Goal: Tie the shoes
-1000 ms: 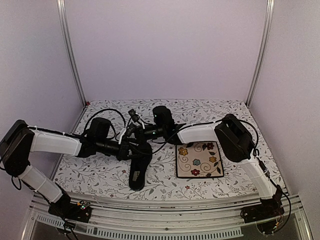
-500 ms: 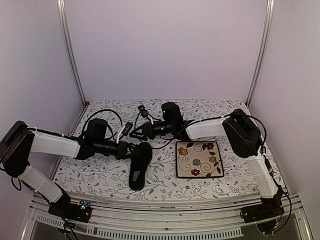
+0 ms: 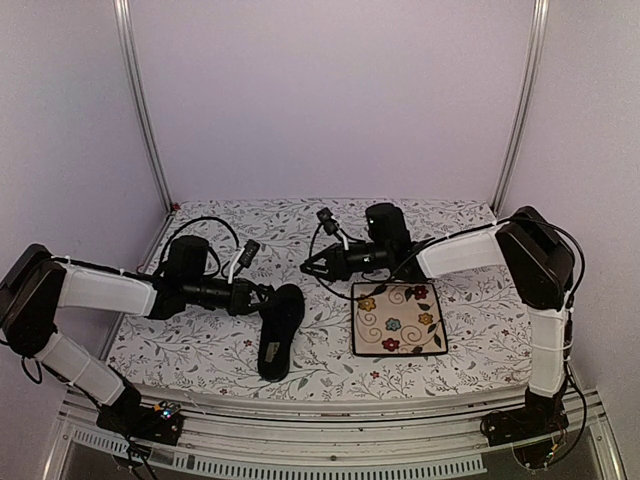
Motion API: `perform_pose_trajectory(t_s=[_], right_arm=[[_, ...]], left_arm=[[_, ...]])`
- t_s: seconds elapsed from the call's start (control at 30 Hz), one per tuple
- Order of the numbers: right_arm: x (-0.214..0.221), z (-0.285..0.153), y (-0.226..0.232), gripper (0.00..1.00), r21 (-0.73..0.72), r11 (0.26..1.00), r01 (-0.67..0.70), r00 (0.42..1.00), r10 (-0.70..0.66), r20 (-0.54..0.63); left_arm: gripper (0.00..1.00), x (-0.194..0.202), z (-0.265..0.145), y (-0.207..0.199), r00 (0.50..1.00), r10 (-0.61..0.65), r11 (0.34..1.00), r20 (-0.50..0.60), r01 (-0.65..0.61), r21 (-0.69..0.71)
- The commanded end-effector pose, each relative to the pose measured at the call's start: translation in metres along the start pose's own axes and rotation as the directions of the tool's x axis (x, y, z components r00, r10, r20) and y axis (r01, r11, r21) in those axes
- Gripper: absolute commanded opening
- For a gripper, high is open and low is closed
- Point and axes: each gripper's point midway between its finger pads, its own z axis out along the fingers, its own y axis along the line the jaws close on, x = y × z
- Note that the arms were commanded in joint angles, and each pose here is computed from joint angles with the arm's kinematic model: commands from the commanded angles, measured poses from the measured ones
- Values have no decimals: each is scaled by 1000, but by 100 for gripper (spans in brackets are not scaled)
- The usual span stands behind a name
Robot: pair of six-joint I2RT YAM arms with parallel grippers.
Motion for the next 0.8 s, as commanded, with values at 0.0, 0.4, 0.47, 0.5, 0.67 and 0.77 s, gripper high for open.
perform_pose_trajectory(t_s=[0.0, 0.4, 0.47, 0.5, 0.67, 0.77], right_arm=[[38, 21, 15, 39, -45, 998, 41, 997, -44, -67], [74, 61, 26, 36, -85, 988, 127, 987, -135, -91], [74, 65, 24, 35, -82, 987, 139, 986, -145, -78], [74, 66, 23, 35, -83, 986, 142, 986, -148, -76], [72, 77, 23, 34, -89, 980, 179, 981, -185, -57], [71, 82, 22, 33, -97, 976, 197, 978, -202, -45]], left_arm=[[0, -4, -4, -3, 1000, 8, 1000, 21, -8, 19], [0, -5, -5, -5, 1000, 12, 999, 13, -12, 33], [0, -6, -5, -5, 1000, 14, 999, 15, -14, 32], [0, -7, -5, -5, 1000, 14, 999, 15, -14, 32], [0, -6, -5, -5, 1000, 13, 999, 11, -14, 34], [0, -7, -5, -5, 1000, 14, 999, 12, -14, 34]])
